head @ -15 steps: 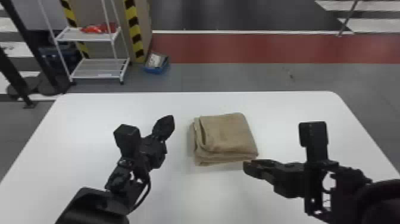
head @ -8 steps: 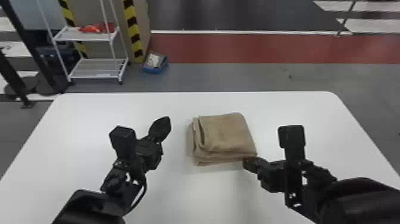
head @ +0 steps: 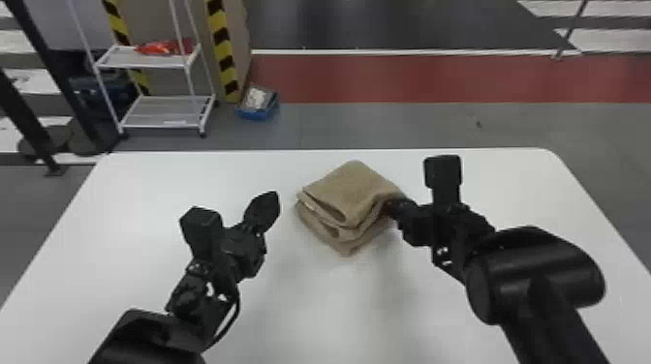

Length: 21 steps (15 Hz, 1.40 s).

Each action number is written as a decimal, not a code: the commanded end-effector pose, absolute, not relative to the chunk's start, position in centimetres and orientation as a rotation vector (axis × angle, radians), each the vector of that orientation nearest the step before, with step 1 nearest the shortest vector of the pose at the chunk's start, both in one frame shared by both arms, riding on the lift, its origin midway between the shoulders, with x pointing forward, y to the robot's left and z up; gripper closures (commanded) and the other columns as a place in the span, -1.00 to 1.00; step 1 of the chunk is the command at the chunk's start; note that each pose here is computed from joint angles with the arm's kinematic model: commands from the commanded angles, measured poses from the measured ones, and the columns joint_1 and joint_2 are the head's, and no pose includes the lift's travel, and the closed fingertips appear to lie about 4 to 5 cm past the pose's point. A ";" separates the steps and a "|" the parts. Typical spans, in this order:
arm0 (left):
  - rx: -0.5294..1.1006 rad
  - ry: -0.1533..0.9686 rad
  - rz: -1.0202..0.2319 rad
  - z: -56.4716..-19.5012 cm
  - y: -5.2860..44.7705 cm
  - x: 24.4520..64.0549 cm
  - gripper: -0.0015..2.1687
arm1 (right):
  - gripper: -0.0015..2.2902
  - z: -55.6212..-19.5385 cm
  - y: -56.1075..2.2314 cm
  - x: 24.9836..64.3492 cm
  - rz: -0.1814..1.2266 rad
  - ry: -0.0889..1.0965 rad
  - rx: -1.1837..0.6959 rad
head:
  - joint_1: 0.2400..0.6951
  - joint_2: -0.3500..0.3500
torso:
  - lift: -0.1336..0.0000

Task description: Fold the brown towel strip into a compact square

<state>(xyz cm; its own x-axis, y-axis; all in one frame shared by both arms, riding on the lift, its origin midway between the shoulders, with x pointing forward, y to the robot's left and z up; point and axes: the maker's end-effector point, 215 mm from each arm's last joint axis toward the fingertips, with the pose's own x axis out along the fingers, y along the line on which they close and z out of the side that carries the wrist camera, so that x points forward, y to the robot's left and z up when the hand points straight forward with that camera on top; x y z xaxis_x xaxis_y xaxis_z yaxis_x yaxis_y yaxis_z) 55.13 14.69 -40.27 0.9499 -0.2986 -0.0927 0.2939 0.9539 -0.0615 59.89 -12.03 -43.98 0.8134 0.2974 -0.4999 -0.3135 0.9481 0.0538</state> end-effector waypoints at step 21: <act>0.097 0.106 -0.177 -45.4 21.0 58.6 0.49 | 0.70 -30.5 -10.0 48.3 0.706 0.283 0.458 | 1.00 0.19 | -0.62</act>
<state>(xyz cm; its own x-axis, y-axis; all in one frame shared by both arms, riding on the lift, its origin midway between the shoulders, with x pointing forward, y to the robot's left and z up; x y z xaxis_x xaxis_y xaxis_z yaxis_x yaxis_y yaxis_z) 58.43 21.71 -45.31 0.9798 -0.1636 -0.1151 0.1738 0.9812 0.0843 48.91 -13.05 -31.45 0.7640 0.6351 -0.1140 -0.5091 0.7018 0.4983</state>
